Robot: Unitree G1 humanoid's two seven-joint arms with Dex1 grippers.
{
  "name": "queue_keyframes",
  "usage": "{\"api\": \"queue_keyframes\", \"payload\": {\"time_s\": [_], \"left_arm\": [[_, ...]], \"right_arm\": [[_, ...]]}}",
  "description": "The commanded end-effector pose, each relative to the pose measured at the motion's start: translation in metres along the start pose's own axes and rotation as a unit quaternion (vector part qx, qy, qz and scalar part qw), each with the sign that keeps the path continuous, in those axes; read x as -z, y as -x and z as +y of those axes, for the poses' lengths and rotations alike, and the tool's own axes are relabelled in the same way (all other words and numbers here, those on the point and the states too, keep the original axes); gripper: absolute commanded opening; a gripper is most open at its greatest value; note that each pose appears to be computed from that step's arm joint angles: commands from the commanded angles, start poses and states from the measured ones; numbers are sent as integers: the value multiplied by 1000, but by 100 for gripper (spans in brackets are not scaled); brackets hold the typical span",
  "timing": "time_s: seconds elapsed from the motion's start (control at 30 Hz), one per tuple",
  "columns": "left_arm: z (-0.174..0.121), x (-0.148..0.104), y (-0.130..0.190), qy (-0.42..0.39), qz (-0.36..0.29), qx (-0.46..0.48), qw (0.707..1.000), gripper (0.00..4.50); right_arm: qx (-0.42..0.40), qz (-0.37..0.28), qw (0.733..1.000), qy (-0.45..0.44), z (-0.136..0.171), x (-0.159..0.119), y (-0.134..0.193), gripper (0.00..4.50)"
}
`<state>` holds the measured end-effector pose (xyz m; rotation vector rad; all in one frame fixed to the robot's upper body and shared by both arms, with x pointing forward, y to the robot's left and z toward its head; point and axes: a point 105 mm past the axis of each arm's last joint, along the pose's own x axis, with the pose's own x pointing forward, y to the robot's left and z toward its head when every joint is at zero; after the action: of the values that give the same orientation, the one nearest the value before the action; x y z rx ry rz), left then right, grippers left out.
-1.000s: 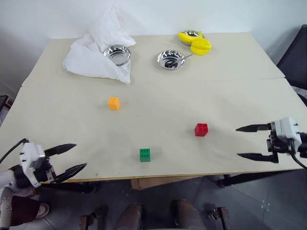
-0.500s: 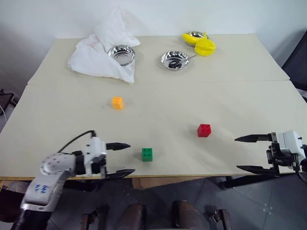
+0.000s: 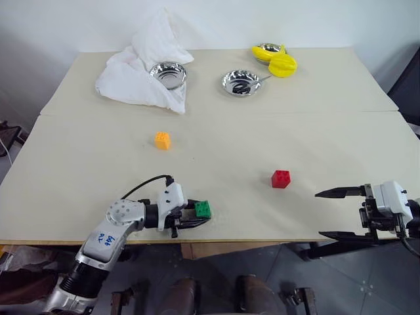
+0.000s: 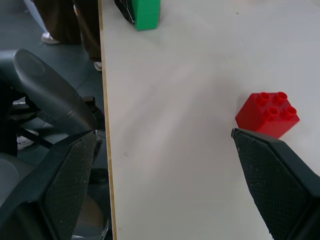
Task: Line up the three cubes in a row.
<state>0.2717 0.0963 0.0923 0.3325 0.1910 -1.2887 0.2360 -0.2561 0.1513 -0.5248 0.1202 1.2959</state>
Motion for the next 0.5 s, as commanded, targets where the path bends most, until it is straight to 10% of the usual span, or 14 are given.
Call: {"api": "queue_keyframes", "payload": {"time_s": [0.03, 0.5], "left_arm": [[2, -13, -2, -34, -6, 24, 999, 150], [67, -65, -81, -151, -15, 96, 984, 150]], "right_arm": [[15, -2, 1000, 11, 1, -3, 7, 450], [62, 21, 998, -6, 17, 3, 31, 450]]}}
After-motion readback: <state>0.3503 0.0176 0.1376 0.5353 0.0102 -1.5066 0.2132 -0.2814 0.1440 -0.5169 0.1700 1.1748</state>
